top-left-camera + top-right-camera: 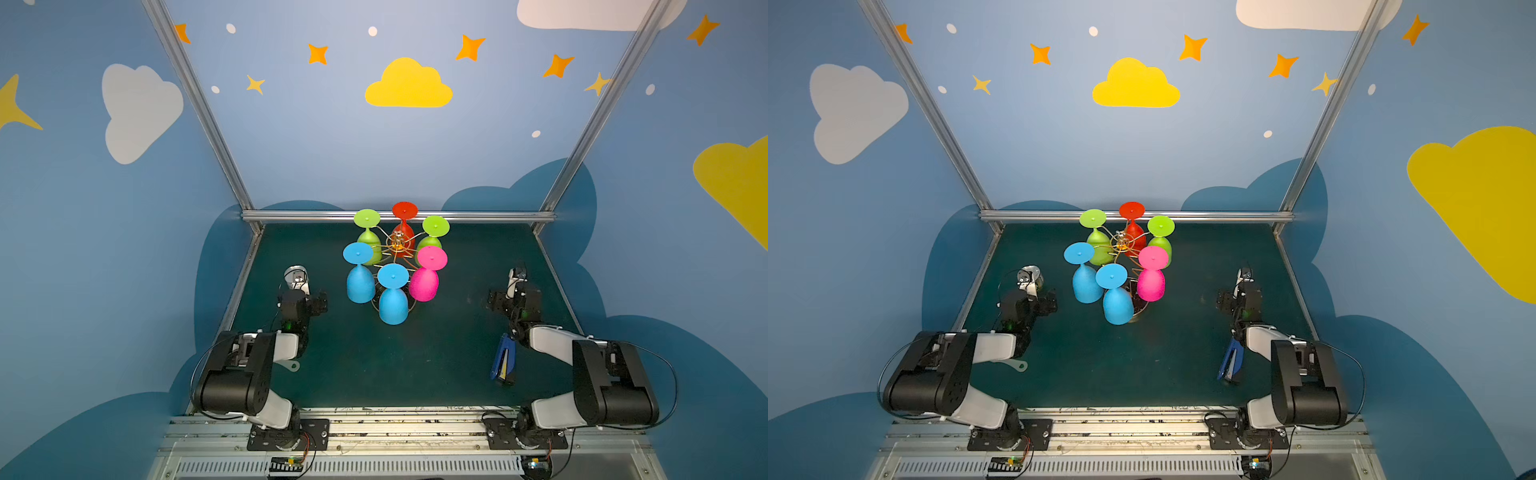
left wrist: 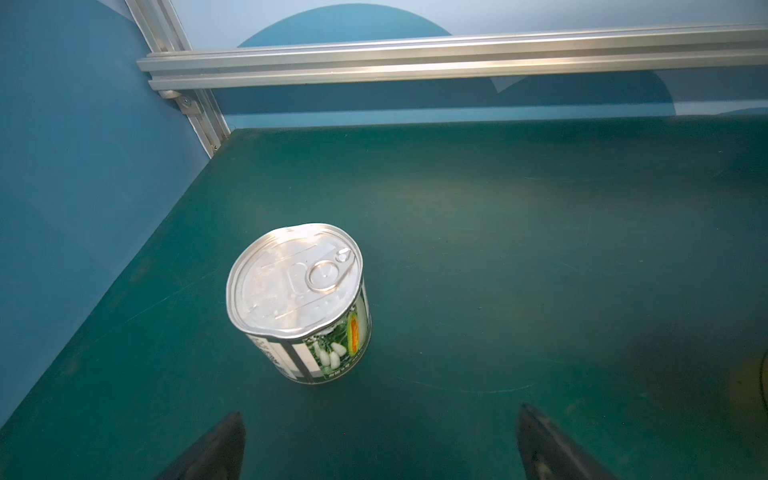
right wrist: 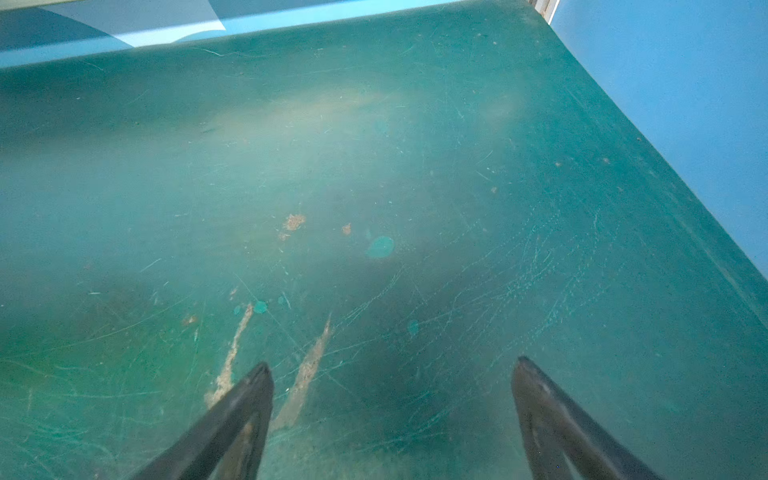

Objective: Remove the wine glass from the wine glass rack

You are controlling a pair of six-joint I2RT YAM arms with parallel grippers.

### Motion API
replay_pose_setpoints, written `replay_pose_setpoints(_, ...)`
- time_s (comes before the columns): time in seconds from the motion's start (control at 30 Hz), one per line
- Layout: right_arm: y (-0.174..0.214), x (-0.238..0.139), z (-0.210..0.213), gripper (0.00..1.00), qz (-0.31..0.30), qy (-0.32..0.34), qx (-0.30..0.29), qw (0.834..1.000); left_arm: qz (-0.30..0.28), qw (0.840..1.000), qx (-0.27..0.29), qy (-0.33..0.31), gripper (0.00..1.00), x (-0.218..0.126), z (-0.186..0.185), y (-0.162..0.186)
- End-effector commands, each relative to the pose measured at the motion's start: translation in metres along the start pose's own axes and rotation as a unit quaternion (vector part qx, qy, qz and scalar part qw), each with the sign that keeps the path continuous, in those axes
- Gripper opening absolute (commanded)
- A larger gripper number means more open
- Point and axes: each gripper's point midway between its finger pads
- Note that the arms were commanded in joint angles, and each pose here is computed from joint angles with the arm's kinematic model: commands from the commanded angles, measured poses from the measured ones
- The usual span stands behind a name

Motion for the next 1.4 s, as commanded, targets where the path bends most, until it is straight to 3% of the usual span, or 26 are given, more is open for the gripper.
replay_pose_setpoints(0.0, -0.005, 0.001, 0.001, 0.89, -0.003, -0.005, 0.004, 1.0, 0.001, 1.0, -0.002, -0.004, 1.0, 0.001, 0.002, 0.0)
replay_pose_setpoints(1.23, -0.006, 0.0, 0.001, 0.89, -0.007, -0.004, 0.004, 1.0, 0.003, 1.0, -0.011, 0.011, 1.0, 0.002, 0.002, 0.0)
replay_pose_setpoints(1.37, -0.023, -0.013, 0.0, 0.89, -0.003, 0.01, 0.009, 1.0, -0.01, 1.0, -0.017, 0.009, 1.0, -0.002, 0.004, -0.006)
Point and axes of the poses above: each gripper's point midway between its finger pads, its own x axis out along the fingers, its own z axis along the line the jaws close on, y = z × x, and after that the axes turned 9 degrees about x, right-handed
